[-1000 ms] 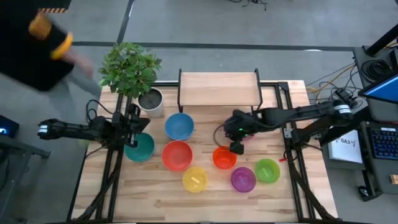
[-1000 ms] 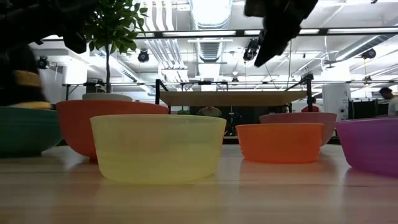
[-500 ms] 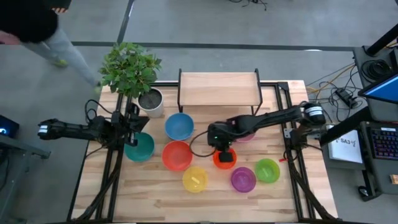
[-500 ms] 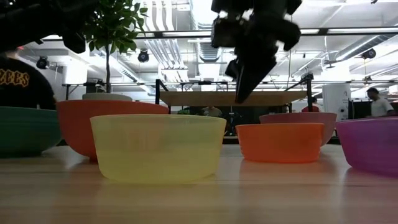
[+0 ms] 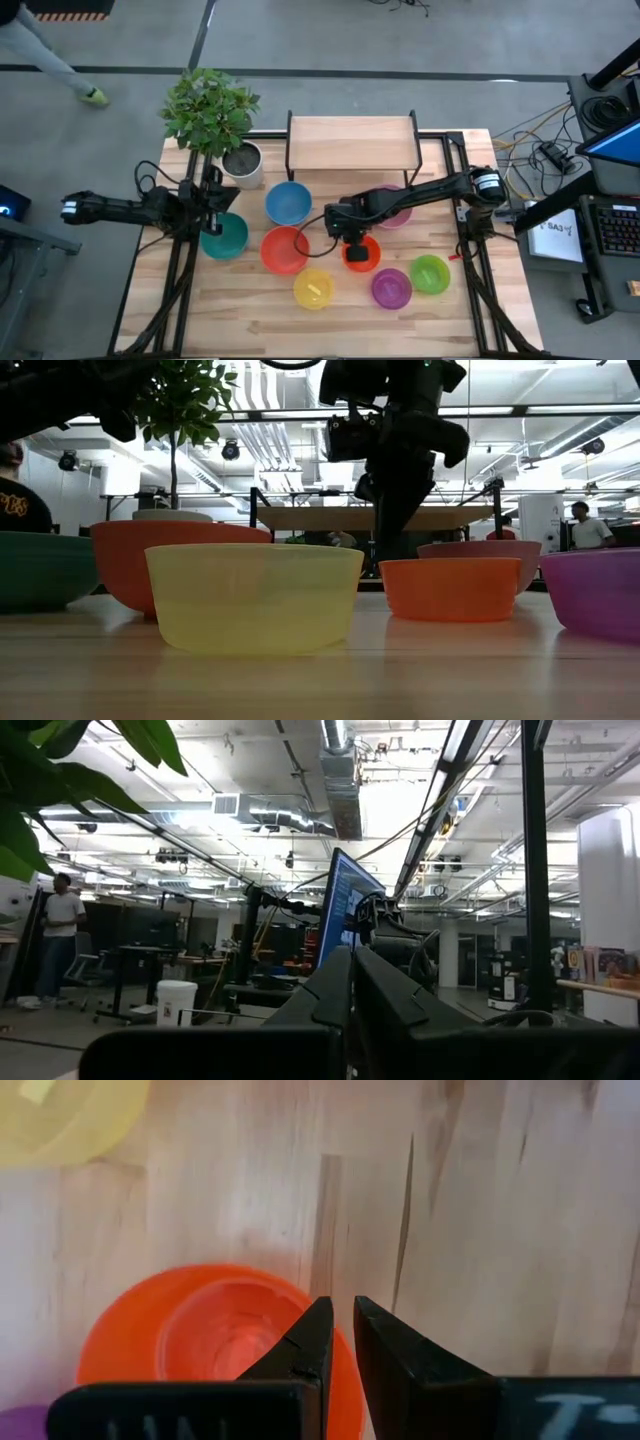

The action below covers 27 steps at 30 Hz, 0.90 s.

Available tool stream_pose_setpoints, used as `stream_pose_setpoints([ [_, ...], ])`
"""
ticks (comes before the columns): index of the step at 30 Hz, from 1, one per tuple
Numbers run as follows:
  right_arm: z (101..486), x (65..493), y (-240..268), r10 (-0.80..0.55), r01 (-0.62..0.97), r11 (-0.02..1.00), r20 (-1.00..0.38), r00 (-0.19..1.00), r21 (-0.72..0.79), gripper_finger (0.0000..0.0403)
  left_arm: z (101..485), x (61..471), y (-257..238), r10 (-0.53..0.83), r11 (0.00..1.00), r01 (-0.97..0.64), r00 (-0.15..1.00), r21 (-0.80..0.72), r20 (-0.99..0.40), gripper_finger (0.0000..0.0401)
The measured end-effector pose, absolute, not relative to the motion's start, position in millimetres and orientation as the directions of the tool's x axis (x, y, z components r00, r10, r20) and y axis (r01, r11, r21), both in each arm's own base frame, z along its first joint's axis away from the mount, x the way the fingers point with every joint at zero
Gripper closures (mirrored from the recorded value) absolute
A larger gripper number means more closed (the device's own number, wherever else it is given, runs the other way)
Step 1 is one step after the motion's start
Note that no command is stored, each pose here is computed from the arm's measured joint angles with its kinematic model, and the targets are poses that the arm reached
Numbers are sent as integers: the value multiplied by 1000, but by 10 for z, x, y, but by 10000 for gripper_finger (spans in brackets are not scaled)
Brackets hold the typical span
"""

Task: Place and stack bowls onto a shelf
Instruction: Put the transparent orange bowl on the shelf

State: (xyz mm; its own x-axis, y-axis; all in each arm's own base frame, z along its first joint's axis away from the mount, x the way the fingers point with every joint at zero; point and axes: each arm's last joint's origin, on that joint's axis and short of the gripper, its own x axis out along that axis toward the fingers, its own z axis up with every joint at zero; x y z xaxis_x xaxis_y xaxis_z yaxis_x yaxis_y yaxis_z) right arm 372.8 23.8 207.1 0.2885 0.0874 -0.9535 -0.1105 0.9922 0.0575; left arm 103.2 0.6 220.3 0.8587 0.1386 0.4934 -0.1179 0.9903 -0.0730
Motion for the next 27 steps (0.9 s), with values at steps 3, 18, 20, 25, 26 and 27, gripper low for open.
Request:
stream_pose_setpoints([
  [3,2082,3714,237,86,-102,993,-959,271,61,367,2205,1031,6,139,990,-118,858,-73,495,401],
  [18,2108,3684,220,25,-100,995,-966,258,-1,378,2225,1019,6,139,990,-130,845,-55,516,401],
  [20,2108,3676,225,43,-90,996,-967,251,21,357,2225,1019,6,139,990,-130,845,-55,516,401],
  [25,2091,3648,233,47,-85,996,-973,224,29,279,2226,1018,6,139,990,-134,844,-48,517,401],
  [26,2083,3648,237,48,-92,995,-973,226,27,265,2226,1018,6,139,990,-135,844,-46,517,401],
  [27,2072,3644,240,47,-105,994,-974,223,24,251,2226,1018,6,139,990,-135,844,-46,517,401],
])
